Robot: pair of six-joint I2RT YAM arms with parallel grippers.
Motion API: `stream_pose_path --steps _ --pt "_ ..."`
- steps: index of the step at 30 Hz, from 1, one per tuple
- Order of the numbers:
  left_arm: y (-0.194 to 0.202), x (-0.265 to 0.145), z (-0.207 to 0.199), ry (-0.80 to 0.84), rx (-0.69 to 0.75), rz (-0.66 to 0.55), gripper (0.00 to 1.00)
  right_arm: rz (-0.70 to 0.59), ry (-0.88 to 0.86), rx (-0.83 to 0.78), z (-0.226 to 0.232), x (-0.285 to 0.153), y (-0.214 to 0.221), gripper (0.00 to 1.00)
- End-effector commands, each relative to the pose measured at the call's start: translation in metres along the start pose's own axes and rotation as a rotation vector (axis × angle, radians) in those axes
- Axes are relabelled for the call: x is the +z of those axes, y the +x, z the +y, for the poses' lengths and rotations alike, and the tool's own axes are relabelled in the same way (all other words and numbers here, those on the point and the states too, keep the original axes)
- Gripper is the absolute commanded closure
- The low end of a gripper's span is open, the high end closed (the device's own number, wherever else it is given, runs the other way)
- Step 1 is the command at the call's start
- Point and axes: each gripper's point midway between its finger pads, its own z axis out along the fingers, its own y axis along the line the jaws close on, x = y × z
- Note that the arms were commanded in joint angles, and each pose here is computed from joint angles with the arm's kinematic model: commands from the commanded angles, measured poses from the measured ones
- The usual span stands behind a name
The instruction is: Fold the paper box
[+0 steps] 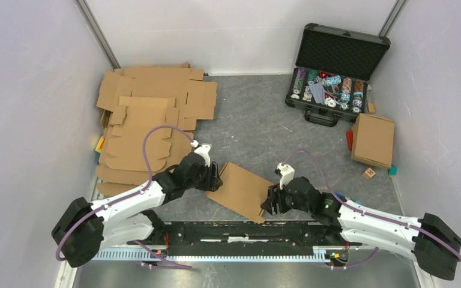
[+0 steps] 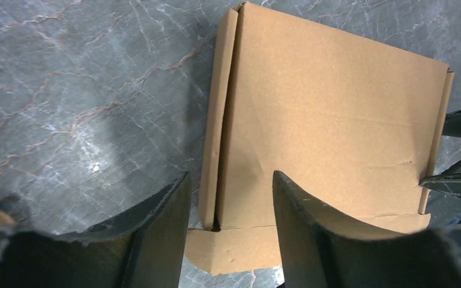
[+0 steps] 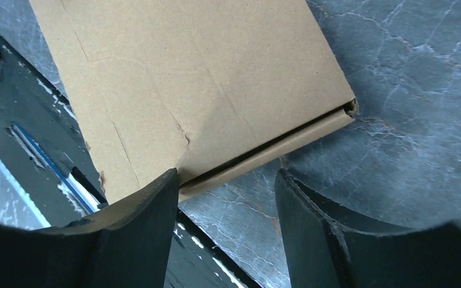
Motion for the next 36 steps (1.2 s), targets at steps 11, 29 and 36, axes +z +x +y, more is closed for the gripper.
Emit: stream_pose_path --steps 11,29,36 --pt "0.011 0.013 -0.002 0.034 -0.012 0.064 0.74 -0.037 0.02 0.026 -0.002 0.004 -0.008 0.48" --pt "-0.005 0.028 -0.011 0.03 -0.059 0.051 0.66 -0.057 0.107 -0.054 -0.029 0.008 -0.045 0.5" --pt "-0.018 0.044 -0.028 0.107 -0.045 0.078 0.69 -0.04 0.132 -0.145 -0.032 0.001 -0.058 0.39"
